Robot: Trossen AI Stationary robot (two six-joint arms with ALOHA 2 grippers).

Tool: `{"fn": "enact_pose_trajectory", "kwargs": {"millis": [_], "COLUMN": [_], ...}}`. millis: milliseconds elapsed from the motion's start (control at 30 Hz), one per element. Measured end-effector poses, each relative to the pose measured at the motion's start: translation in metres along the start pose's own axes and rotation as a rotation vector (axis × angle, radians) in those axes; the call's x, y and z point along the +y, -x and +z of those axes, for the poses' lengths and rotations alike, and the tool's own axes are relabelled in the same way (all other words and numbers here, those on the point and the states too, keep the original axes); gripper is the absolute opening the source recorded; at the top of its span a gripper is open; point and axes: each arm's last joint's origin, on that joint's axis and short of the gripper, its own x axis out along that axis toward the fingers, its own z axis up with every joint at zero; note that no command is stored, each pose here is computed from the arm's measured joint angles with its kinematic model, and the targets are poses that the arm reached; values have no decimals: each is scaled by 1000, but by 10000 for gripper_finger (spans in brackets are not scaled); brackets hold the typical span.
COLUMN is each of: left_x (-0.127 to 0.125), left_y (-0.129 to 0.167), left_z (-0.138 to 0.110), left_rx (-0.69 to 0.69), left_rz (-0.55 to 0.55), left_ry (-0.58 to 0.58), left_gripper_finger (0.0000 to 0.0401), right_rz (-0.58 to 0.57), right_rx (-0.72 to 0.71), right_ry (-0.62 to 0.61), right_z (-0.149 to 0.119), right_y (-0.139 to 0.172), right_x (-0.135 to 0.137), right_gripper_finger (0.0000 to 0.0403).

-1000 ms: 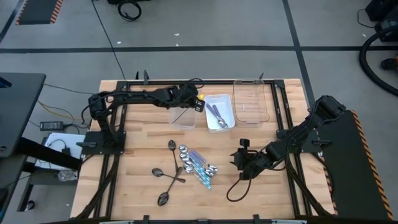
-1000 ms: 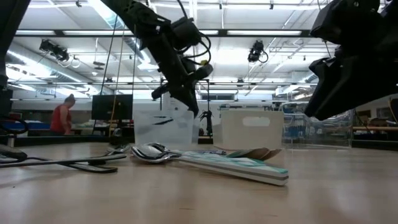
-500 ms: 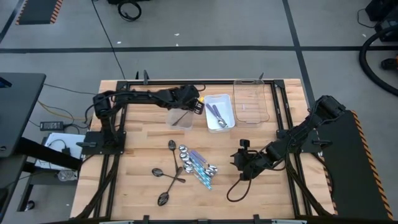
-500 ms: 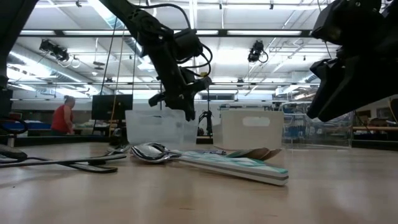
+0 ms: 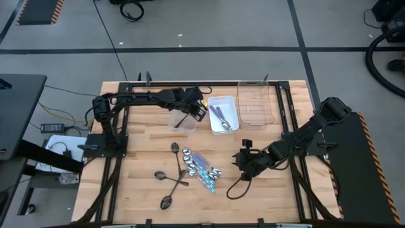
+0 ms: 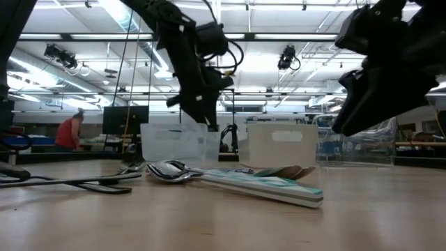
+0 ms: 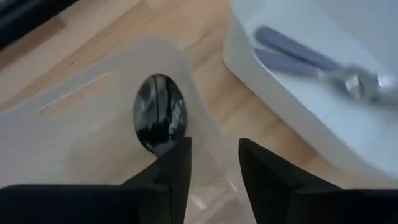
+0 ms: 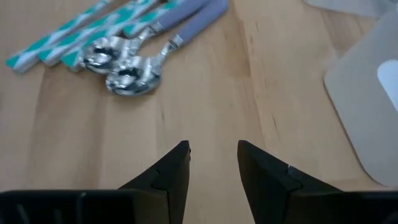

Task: Sort silverware by color (type)
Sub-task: Put the black spoon into the left transparent bin

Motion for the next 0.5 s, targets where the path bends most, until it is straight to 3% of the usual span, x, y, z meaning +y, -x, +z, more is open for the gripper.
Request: {"fn": "enact_pose_trajectory", "kwargs": {"millis": [200,500], "left_x": [-33,-99], "left_y": [43,98], "left_z": [-17,-78], "left_rx": [-24,-29], "left_rz": [29,-137], "left_ry": [-129,-237], "left_gripper_finger": [141,141], "right_rz": [-20,-78], "right_rx": [-1,-99], "right_ry": [-29,-53], "right_z": [4,10], "right_y": [-5,-3], "right_x": [-8,-6], "right_gripper_finger": [137,136]}}
